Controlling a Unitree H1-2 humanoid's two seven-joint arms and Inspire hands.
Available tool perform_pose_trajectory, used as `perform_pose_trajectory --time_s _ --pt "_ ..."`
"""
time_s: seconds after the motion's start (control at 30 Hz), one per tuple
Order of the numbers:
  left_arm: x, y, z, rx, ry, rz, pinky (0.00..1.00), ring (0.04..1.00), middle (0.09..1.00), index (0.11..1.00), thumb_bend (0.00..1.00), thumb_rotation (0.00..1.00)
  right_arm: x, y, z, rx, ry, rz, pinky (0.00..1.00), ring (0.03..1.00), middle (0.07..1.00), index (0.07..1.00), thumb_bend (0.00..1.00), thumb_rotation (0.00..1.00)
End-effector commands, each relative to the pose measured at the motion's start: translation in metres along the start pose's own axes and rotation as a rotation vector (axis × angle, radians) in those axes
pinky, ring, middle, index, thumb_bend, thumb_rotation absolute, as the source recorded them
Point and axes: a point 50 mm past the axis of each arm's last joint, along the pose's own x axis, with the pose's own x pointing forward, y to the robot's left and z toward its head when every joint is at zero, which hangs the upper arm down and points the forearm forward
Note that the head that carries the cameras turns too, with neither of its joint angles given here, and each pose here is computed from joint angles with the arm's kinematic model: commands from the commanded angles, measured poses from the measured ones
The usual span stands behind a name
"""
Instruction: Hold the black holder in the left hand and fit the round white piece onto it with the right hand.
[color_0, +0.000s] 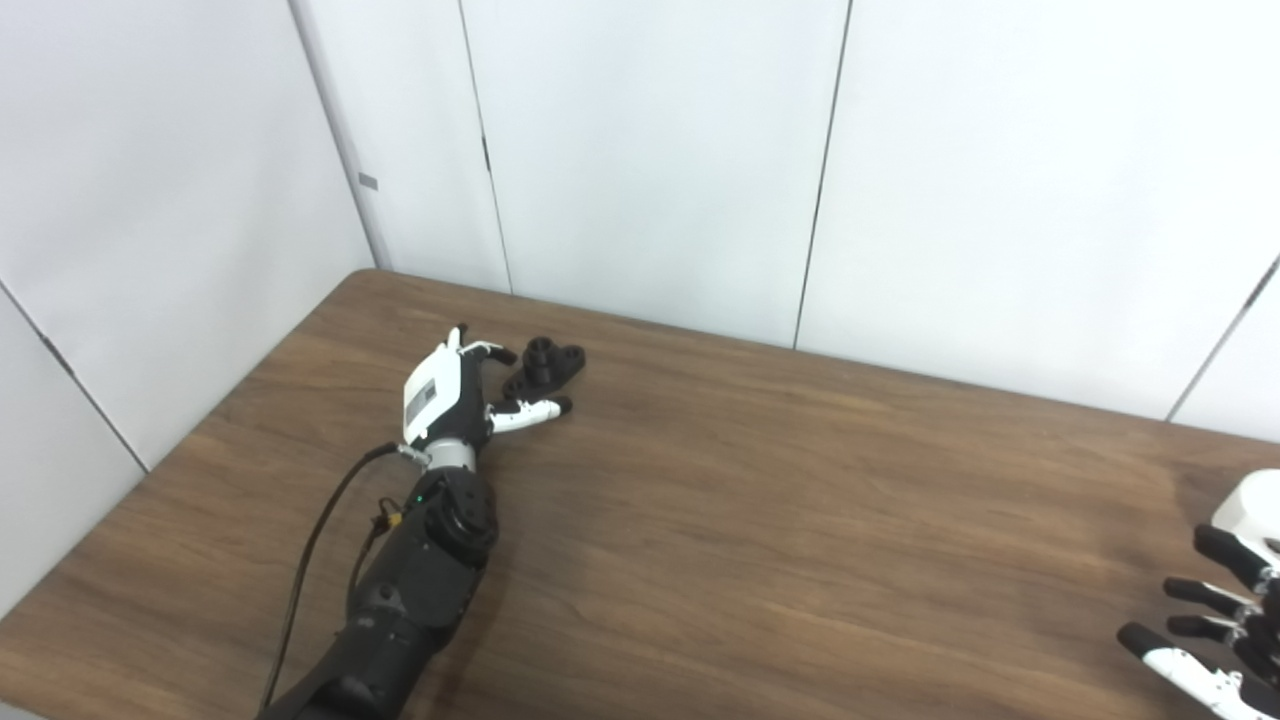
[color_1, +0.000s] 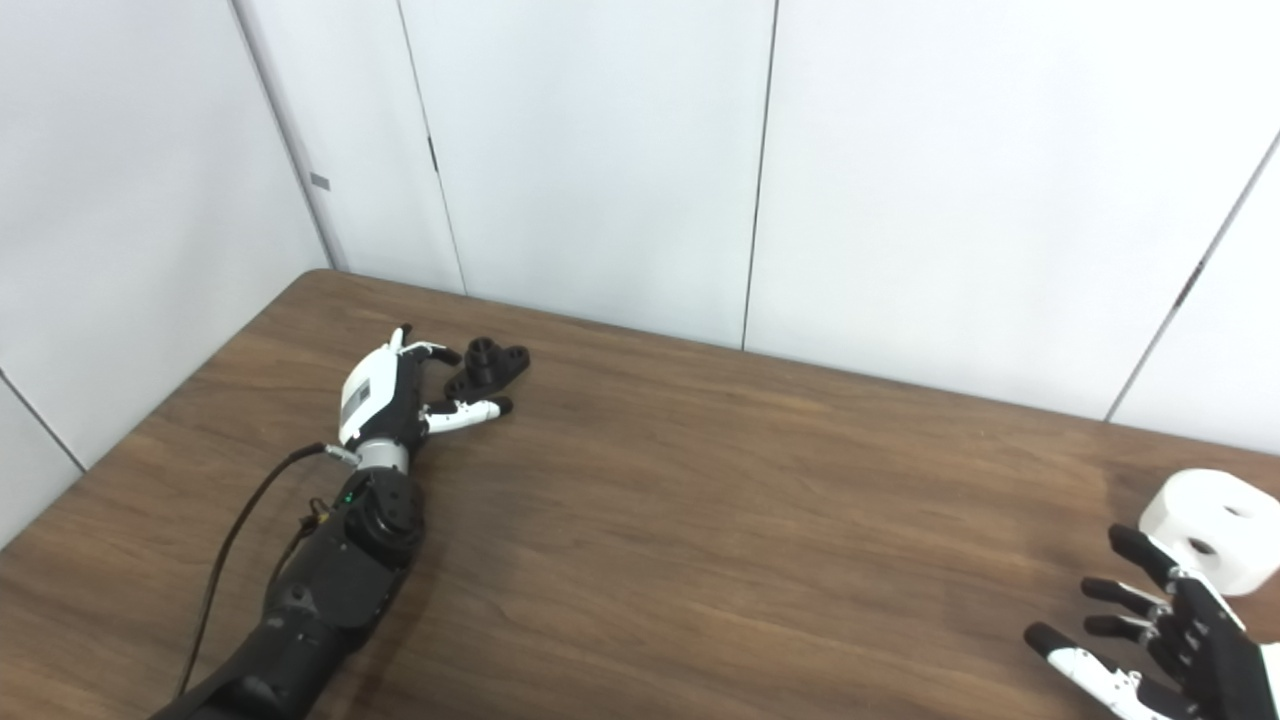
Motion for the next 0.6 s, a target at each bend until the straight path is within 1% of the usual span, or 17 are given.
perform_pose_trajectory --time_s 0.0,0.17,0.33,0.43,0.57 --pt "0.004 -0.006 0.008 -0.013 -0.005 -0.026 1.00 1.000 1.000 0.683 0.96 0.29 0.004 -0.005 0.017 -0.007 -0.063 -0.002 0.55 0.688 0.837 0.775 0.67 0.15" --pt "0.004 -0.011 0.005 -0.014 0.002 -0.030 1.00 1.000 1.000 0.683 0.96 0.28 0.004 -0.006 0.019 -0.015 -0.062 -0.003 0.56 0.688 0.835 0.776 0.68 0.17" --pt "0.002 -0.014 0.004 -0.001 0.011 -0.038 1.00 1.000 1.000 0.689 0.97 0.29 0.003 -0.007 0.021 -0.009 -0.059 -0.005 0.56 0.689 0.837 0.777 0.67 0.16" --pt "0.003 -0.017 0.005 0.025 0.011 -0.046 1.00 1.000 1.000 0.690 0.96 0.25 0.003 -0.007 0.021 -0.012 -0.054 -0.006 0.57 0.697 0.838 0.779 0.67 0.17" --pt "0.003 -0.024 0.005 0.051 0.018 -0.054 0.94 1.000 1.000 0.695 0.96 0.23 0.000 -0.007 0.022 -0.016 -0.052 -0.007 0.57 0.696 0.838 0.782 0.66 0.16"
